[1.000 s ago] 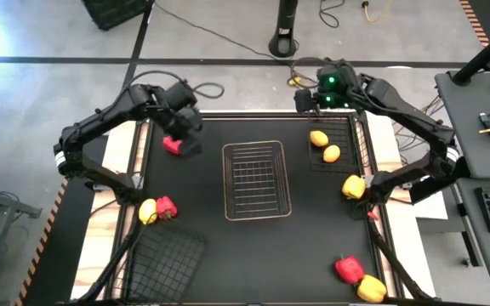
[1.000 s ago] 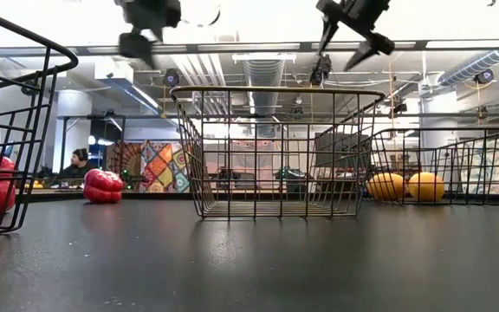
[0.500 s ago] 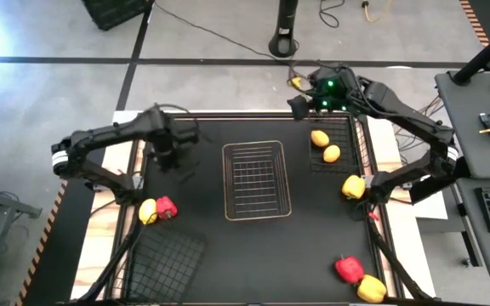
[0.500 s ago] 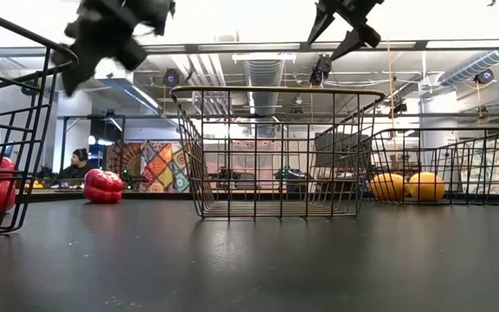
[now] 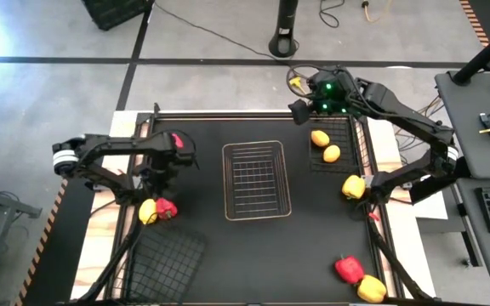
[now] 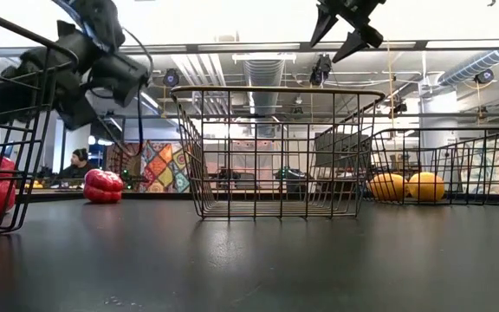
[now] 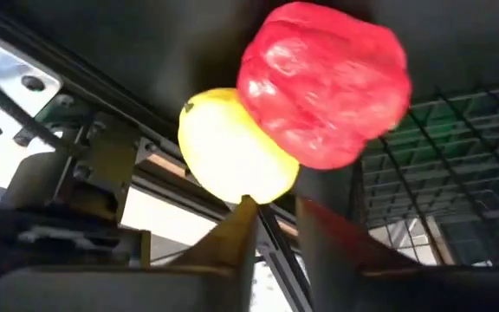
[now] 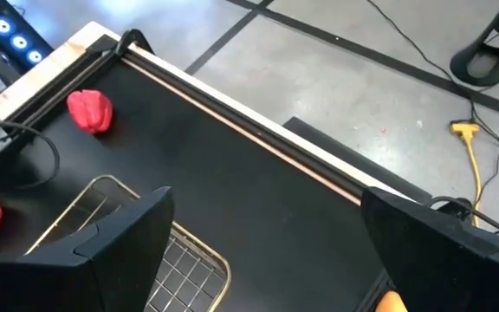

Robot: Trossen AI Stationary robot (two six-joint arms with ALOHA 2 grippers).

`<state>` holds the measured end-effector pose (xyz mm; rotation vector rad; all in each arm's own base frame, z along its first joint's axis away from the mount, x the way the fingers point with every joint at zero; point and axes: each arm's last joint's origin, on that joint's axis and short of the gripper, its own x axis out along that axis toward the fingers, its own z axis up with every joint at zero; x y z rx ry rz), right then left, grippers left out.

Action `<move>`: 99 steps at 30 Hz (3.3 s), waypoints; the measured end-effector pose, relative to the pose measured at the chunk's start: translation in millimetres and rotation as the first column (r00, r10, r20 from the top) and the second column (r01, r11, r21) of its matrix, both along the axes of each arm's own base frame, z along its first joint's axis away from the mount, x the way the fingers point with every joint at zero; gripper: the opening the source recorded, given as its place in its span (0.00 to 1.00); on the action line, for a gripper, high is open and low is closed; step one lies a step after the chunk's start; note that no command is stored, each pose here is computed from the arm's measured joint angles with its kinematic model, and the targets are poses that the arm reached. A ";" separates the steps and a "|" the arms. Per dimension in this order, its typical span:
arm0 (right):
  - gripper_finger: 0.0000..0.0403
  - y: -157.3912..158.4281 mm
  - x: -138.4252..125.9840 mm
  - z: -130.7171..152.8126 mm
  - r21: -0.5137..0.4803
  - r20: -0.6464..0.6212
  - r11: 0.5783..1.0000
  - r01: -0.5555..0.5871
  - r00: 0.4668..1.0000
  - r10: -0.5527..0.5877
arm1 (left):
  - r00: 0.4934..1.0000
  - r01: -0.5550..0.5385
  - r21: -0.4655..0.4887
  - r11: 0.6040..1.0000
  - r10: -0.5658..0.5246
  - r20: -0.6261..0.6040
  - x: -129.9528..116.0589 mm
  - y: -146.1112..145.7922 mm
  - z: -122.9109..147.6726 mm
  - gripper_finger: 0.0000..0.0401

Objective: Sort produce into baskets
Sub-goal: Put the lemon into the top black wire basket

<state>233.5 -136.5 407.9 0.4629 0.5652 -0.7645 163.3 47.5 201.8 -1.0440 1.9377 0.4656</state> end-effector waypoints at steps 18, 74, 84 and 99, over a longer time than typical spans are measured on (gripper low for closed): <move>0.90 -0.4 0.4 -0.1 0.033 0.030 0.999 0.036 0.999 -0.037 | 0.984 0.082 -0.160 0.984 -0.106 -0.144 -3.7 -6.1 -31.3 0.00; 0.90 -1.0 0.3 -0.3 0.064 0.054 0.996 0.069 0.996 -0.072 | 0.958 0.238 -0.132 0.962 -0.255 -0.131 -1.3 -23.2 -31.5 0.00; 0.90 -1.0 0.3 -0.3 0.080 0.065 0.993 0.083 0.994 -0.088 | 0.938 0.324 -0.105 0.940 -0.333 -0.093 14.5 -24.2 -39.0 0.00; 0.90 -1.0 0.3 -0.4 0.081 0.065 0.993 0.082 0.994 -0.087 | 0.873 0.455 0.428 0.780 -0.486 -0.042 59.4 9.5 7.6 0.00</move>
